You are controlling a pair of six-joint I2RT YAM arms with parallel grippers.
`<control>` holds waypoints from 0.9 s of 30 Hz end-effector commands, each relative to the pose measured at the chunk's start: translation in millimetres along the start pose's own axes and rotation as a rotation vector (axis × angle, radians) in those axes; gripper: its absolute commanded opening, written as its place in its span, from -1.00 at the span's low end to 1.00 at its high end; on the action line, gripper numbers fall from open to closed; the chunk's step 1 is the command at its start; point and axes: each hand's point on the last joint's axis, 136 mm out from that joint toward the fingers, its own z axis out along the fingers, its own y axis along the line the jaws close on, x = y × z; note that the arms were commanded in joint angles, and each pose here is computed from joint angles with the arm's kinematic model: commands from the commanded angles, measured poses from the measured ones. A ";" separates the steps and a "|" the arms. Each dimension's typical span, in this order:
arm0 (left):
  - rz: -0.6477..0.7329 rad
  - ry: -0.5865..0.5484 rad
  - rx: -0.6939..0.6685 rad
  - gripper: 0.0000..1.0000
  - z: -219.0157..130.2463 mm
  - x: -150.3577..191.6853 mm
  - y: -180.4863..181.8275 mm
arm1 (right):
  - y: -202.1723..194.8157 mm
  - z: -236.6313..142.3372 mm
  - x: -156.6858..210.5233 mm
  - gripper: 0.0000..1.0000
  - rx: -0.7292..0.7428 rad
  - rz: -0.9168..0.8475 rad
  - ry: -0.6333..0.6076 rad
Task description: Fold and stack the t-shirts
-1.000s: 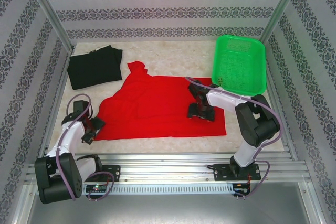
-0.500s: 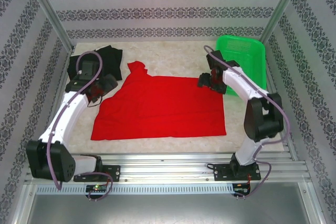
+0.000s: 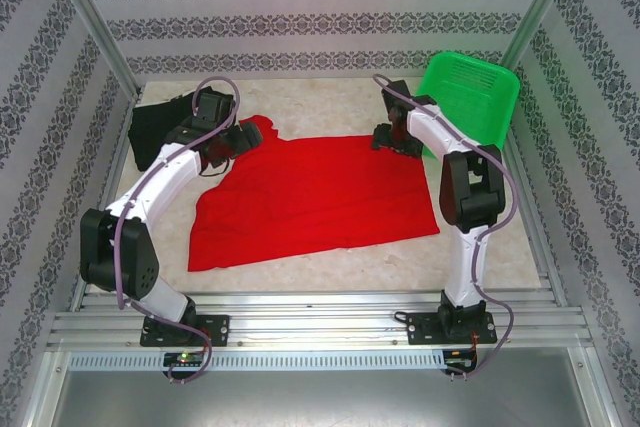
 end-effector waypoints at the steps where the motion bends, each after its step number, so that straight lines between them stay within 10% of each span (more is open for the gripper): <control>1: -0.019 0.058 0.034 0.70 17.1 28.8 -0.2 | -25.5 -5.6 -30.1 0.66 0.110 -0.018 -0.085; 15: -0.130 0.227 -0.225 0.70 21.8 143.8 112.4 | -18.6 -3.1 -11.5 0.66 0.081 -0.062 -0.079; 27: -0.241 0.256 -0.447 0.59 10.7 159.7 216.3 | -2.7 12.2 81.2 0.67 0.040 0.019 0.033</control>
